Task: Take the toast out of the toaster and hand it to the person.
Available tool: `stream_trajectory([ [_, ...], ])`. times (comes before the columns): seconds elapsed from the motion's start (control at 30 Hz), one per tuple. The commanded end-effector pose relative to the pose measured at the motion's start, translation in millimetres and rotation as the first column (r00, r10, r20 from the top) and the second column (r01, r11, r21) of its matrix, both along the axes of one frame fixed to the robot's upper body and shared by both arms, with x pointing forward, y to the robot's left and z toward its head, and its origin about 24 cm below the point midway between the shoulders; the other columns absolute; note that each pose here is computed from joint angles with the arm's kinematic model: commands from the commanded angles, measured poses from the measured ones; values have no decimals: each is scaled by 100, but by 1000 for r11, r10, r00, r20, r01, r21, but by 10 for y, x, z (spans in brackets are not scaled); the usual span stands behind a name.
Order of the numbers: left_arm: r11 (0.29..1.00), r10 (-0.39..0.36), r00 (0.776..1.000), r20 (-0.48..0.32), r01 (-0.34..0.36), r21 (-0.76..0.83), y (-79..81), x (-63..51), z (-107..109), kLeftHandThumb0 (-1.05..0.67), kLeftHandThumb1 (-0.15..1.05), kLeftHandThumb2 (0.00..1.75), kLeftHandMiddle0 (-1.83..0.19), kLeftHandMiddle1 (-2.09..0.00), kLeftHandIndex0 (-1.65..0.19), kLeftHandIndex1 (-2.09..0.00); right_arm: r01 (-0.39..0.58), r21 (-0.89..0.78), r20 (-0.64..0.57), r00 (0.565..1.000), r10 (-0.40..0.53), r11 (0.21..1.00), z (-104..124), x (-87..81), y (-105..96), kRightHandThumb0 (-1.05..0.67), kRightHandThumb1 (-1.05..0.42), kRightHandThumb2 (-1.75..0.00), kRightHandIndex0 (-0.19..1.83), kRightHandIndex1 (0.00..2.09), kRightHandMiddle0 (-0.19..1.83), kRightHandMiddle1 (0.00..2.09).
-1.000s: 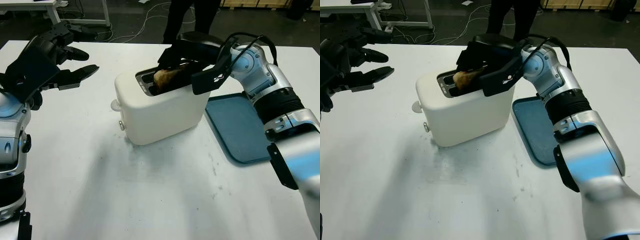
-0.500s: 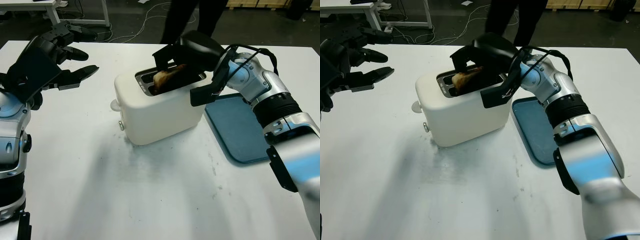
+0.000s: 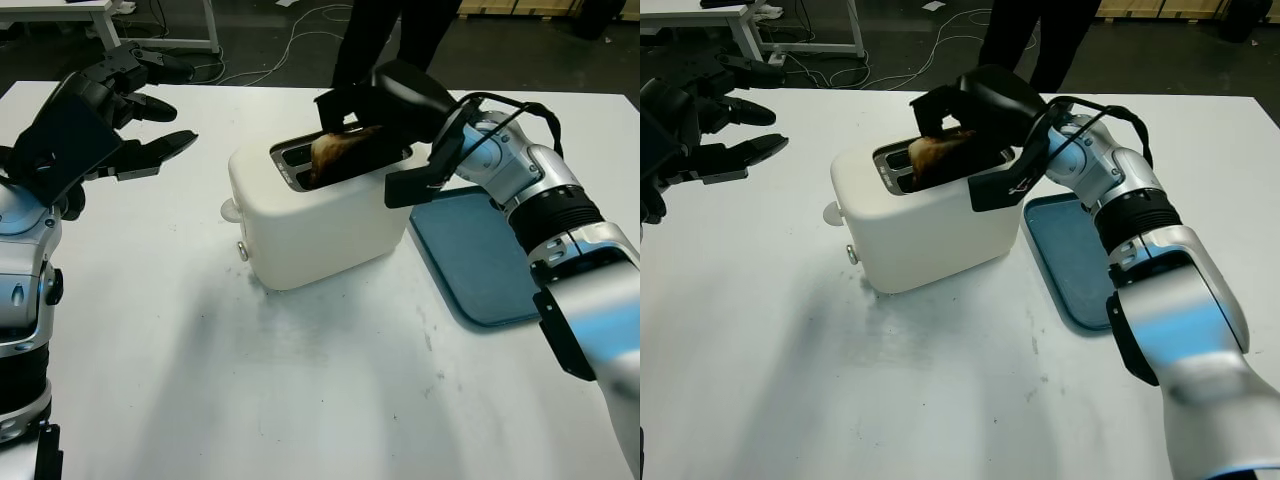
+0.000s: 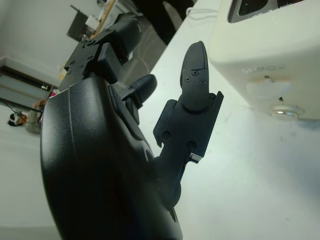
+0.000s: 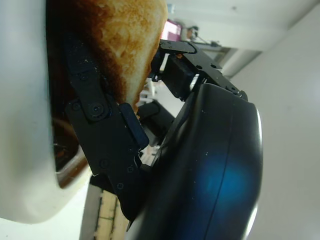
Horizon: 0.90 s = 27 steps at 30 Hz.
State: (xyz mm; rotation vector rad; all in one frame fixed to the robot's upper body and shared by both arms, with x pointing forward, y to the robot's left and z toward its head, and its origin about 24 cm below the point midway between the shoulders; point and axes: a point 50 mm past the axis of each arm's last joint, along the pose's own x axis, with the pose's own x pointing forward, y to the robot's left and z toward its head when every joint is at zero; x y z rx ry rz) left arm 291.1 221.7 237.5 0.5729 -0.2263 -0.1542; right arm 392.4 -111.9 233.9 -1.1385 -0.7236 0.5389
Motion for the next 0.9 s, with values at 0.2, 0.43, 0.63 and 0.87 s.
stream_trajectory([
  [0.2,1000,-3,1000,-7,3,14,-6,-7,-4,-29,81,34,-6,-112,-18,-77,135,344,-36,991,-130,929,607,123,-332,-55,-92,-42,101,175,75,175],
  [0.43,999,-2,1000,1,2,44,-21,5,7,-31,80,33,-8,-112,-20,-77,208,494,-124,978,-168,844,807,154,-571,-46,-92,-37,102,175,78,175],
  [0.63,1000,-2,1000,-7,2,30,-26,5,5,-31,81,32,-8,-110,-20,-76,264,588,-183,964,-192,765,838,176,-724,-47,-92,-32,104,175,75,173],
  [0.87,1000,-2,1000,-10,2,11,1,-2,-8,-30,81,31,-7,-111,-19,-76,389,736,-316,921,-227,554,730,220,-1001,-45,-92,-31,101,175,79,175],
])
